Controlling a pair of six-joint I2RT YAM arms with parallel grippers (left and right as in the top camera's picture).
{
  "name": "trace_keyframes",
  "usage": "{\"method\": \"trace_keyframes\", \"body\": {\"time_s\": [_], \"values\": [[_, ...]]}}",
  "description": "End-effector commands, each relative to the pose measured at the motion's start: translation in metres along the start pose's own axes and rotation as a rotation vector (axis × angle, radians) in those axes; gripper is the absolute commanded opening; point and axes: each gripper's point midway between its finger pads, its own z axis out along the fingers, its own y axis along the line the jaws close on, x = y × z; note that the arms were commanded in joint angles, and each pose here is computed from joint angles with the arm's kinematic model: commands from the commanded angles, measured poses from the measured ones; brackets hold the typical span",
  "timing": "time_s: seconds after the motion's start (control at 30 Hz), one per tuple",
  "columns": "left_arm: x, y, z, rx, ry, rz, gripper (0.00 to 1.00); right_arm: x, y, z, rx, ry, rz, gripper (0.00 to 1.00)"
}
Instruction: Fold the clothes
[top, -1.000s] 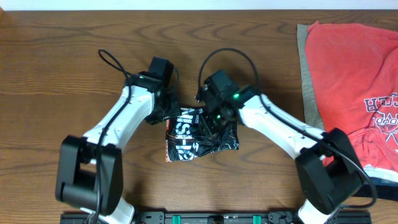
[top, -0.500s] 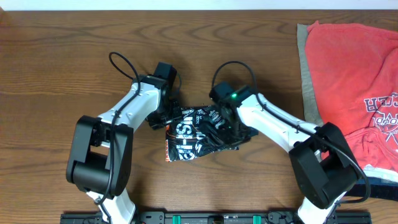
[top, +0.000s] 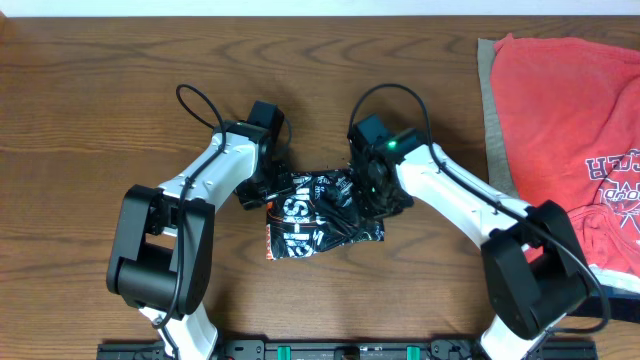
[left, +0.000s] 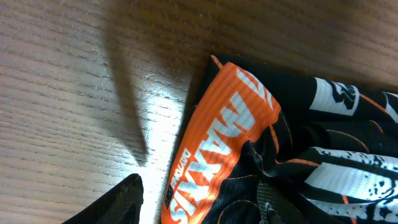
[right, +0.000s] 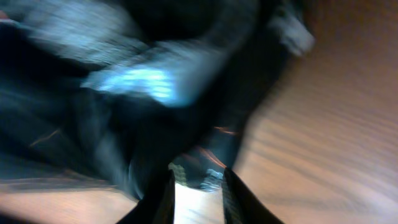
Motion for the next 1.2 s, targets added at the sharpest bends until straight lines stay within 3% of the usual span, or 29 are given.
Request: {"method": "trace_keyframes", "body": {"time_s": [0.0,0.4,0.63,0.77,0.83,0.93,1.1,1.17], "values": [[0.006,0.003,0.006,-0.011,0.027,0.004,0.6,-0.011,0.036,-0.019,-0.138,-0.071,-0.107,0.27],[0.006,0.003,0.006,-0.01,0.026,0.004,0.61,-0.016,0.077,-0.006,-0.097,-0.146,-0.219,0.43],[0.006,0.003,0.006,-0.011,0.027,0.004,0.61,-0.014,0.087,0.004,-0.078,-0.145,-0.236,0.43],[0.006,0.003,0.006,-0.01,0.027,0.004,0.61,-0.015,0.081,0.007,-0.032,-0.153,-0.208,0.25],[0.006,0.003,0.006,-0.011,0.028,0.004,0.61,-0.013,0.08,0.009,-0.029,-0.146,-0.207,0.03],[0.006,0.003,0.006,-0.011,0.028,0.003,0.61,-0.006,0.069,0.012,0.016,-0.118,-0.154,0.01],[0.006,0.003,0.006,-0.011,0.028,0.003,0.61,0.024,0.0,0.002,0.322,-0.068,0.285,0.02],[0.006,0.003,0.006,-0.011,0.028,0.004,0.61,0.043,-0.012,-0.003,0.368,0.011,0.333,0.08]]}}
